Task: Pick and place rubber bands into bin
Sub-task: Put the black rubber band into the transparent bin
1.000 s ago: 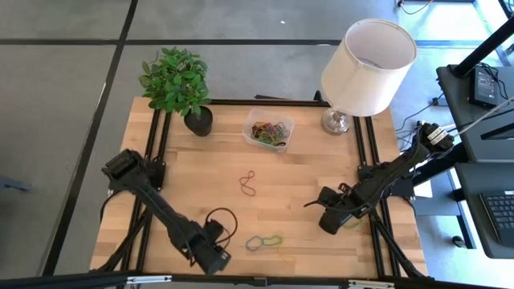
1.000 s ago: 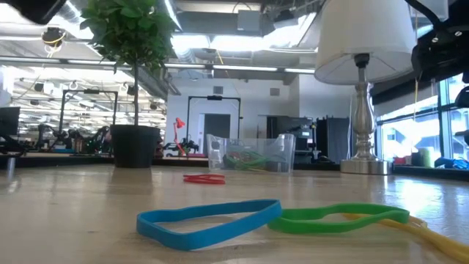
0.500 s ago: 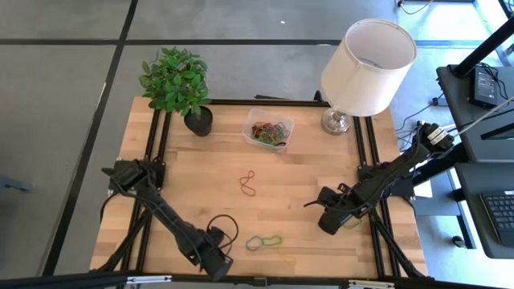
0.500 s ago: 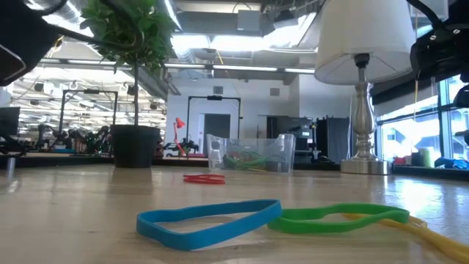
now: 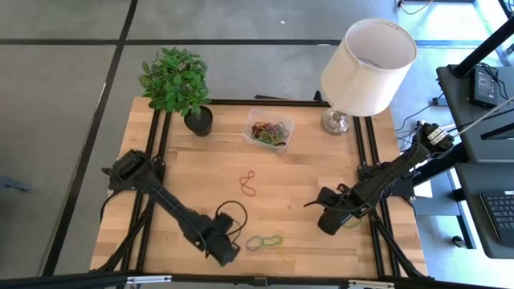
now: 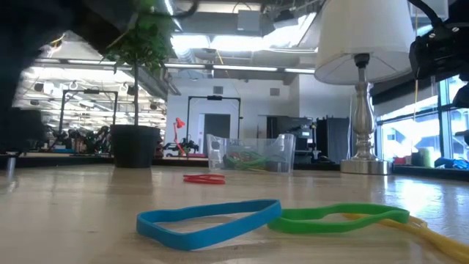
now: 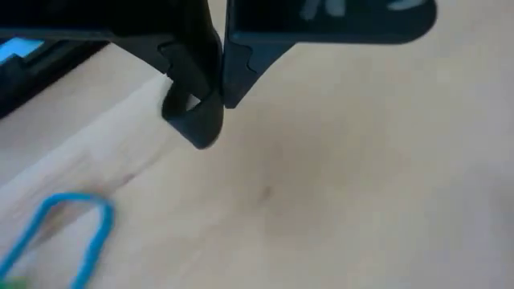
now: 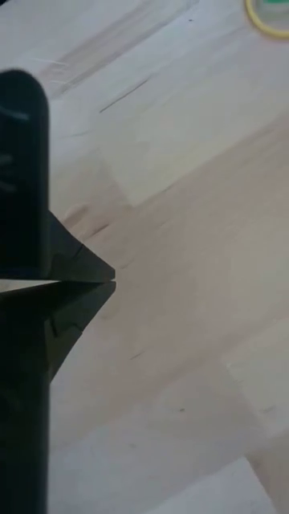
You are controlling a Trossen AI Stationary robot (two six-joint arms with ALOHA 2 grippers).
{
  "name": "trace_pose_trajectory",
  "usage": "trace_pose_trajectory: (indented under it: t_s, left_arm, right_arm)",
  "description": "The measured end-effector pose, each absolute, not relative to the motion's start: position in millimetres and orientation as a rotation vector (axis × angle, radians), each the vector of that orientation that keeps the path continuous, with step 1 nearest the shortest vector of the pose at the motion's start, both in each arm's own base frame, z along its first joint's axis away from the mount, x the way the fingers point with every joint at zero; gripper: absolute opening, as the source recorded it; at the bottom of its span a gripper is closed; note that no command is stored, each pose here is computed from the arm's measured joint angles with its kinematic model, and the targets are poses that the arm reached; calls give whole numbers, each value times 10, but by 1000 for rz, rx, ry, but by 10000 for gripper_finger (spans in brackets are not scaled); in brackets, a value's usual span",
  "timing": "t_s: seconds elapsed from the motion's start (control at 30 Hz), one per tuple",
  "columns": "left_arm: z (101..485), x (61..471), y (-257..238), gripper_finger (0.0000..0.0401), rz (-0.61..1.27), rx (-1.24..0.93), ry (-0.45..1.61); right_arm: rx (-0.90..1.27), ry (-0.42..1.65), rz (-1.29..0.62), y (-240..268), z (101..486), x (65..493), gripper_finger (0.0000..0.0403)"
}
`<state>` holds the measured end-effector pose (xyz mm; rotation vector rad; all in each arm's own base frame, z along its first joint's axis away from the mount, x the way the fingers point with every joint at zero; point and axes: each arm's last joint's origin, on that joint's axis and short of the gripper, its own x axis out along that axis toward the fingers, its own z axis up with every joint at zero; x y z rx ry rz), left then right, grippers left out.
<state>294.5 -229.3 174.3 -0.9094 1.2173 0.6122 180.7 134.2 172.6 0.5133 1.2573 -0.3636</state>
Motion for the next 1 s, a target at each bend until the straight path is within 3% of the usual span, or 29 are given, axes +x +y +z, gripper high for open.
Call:
trace_pose_trajectory:
  t_s: [0.27,0.67,0.87,1.0]
  left_arm:
    - [2294,3218,-1444,4,421,-587,1097]
    - [2997,3583,530,4,284,-124,860]
    - [2974,3899,1232,4,261,19,915]
    - [2713,4129,1564,3,231,24,991]
  right_arm:
    - [515,1246,-364,1344,1728,1814,5]
    - [552,1207,-335,1373,1742,1858,5]
    - [579,1181,-314,1390,1754,1892,5]
    - [596,1168,-315,1375,1758,1919,5]
